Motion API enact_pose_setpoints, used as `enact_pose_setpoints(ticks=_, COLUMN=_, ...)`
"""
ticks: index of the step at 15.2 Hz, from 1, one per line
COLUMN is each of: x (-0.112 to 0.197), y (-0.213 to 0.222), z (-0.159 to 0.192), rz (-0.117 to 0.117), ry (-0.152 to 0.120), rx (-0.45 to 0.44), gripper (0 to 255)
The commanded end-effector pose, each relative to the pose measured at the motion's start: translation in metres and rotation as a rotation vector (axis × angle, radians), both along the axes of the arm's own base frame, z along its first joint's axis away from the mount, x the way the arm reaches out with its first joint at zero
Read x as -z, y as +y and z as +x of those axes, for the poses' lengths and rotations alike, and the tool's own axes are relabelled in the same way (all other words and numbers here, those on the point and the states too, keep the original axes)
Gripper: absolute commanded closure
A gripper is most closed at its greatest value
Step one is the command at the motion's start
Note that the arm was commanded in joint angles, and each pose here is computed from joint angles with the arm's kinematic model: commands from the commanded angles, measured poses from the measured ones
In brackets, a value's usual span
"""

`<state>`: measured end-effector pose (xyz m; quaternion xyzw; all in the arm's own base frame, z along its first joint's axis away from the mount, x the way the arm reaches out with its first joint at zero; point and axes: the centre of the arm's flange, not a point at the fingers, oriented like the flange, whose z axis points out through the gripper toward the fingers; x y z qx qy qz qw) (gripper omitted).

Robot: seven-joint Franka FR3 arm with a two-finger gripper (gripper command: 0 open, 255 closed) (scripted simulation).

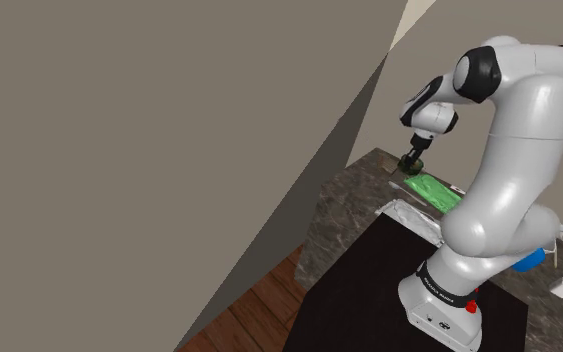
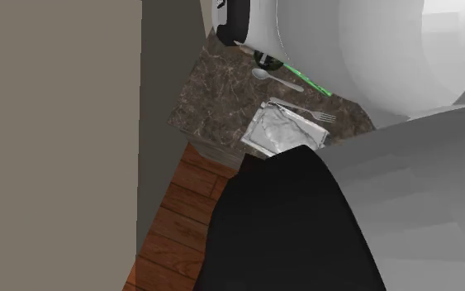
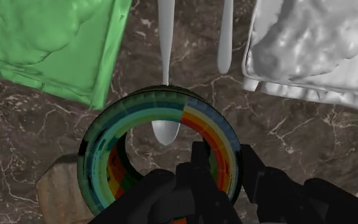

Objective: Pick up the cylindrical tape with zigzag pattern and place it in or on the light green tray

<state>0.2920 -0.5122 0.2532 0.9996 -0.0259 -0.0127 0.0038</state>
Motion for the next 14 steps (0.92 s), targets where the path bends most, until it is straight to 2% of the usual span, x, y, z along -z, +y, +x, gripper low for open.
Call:
enact_pose_setpoints(ticks=1, x=0.0, y=-0.016, z=-0.02, rz=0.0, ry=0.0, rx=-0.002, gripper=255)
enact_pose_setpoints(ticks=14, x=-0.005, y=-0.134, z=-0.147, rz=0.0, ry=0.0, rx=-0.002, gripper=255)
